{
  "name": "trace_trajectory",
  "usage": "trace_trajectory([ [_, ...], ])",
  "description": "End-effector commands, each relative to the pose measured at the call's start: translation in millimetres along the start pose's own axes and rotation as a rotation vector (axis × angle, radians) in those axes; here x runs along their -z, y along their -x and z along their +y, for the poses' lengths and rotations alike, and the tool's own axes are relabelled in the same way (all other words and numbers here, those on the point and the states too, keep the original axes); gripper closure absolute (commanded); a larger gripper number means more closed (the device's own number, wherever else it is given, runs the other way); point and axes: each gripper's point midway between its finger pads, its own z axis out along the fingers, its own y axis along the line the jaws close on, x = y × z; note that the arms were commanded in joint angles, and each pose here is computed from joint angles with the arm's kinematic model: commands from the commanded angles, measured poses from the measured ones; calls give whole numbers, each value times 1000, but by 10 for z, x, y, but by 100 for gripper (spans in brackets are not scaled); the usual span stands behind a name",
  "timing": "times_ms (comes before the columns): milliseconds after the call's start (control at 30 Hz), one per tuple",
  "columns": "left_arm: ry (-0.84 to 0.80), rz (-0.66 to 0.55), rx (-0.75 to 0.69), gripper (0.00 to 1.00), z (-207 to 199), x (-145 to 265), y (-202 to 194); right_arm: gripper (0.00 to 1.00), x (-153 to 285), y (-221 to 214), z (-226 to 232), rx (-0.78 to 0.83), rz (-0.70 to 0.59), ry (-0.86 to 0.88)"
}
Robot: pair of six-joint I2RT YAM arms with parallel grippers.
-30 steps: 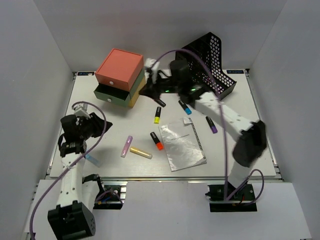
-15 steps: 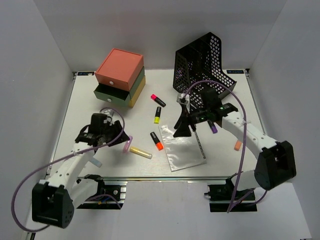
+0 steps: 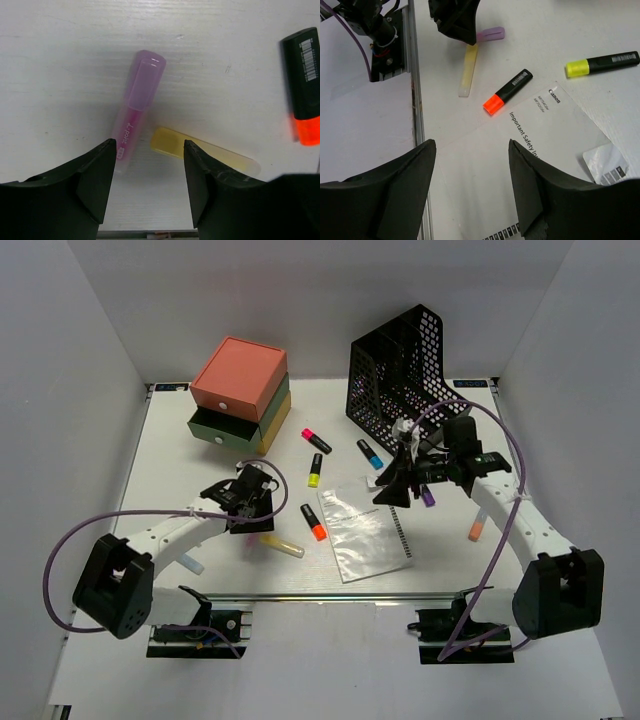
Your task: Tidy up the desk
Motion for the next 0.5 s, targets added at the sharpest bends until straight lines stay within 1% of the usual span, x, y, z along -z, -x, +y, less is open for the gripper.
trace_trajectory([
  [0, 80, -108, -1, 34, 71, 52, 201, 34, 77, 26, 78, 56, -33, 14],
  [133, 105, -175, -11, 35, 66, 25, 296, 35, 148, 47, 97, 89, -57, 2],
  [267, 102, -164, -56, 36, 9, -101, 287, 37, 179, 57, 114, 120, -66, -10],
  [467, 90, -168, -85, 38, -50, -218, 317, 40, 224, 66, 99, 188, -74, -65],
])
